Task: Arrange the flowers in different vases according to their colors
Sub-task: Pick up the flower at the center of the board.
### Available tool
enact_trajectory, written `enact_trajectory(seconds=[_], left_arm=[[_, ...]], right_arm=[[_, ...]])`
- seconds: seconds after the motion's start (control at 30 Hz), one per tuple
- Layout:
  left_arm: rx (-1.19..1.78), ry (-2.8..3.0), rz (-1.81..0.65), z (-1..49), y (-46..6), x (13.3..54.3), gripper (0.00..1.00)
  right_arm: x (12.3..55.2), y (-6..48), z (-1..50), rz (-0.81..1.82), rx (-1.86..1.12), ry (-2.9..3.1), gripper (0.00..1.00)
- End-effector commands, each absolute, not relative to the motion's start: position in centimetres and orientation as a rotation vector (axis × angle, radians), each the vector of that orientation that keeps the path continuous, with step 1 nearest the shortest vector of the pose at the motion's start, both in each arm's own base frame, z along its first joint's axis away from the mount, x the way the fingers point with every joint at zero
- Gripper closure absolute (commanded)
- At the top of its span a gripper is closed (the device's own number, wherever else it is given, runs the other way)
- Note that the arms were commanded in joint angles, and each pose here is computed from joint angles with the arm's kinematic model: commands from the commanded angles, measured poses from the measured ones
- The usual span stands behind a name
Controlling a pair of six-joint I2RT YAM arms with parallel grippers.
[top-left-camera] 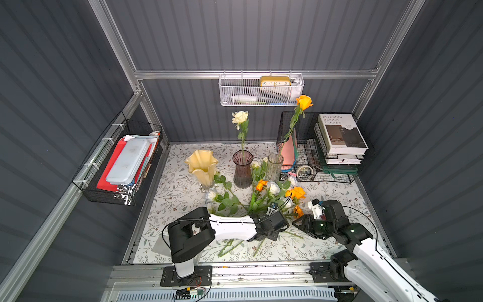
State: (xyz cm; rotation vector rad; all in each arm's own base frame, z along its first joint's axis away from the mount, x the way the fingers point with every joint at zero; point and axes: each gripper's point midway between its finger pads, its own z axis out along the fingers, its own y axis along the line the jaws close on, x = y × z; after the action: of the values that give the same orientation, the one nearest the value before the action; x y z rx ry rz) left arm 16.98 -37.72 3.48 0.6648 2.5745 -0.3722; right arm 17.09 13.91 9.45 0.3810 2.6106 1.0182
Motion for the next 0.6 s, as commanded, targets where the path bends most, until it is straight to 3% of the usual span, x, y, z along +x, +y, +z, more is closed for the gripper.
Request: enact_trajectory(seconds=[0.0,0.57], left_arm=[[0.701,2.480,-0.321,5.4,-38.2,18.5,0.87],[0.831,2.140,-0.578,15.5,-42.0,19.0,0.96]], right_arm=[[17.1,13.1,10.2,0.969,0.432,2.604,0.52],[16.9,10.5,11.2,0.832,0.593,2.528,0.52]])
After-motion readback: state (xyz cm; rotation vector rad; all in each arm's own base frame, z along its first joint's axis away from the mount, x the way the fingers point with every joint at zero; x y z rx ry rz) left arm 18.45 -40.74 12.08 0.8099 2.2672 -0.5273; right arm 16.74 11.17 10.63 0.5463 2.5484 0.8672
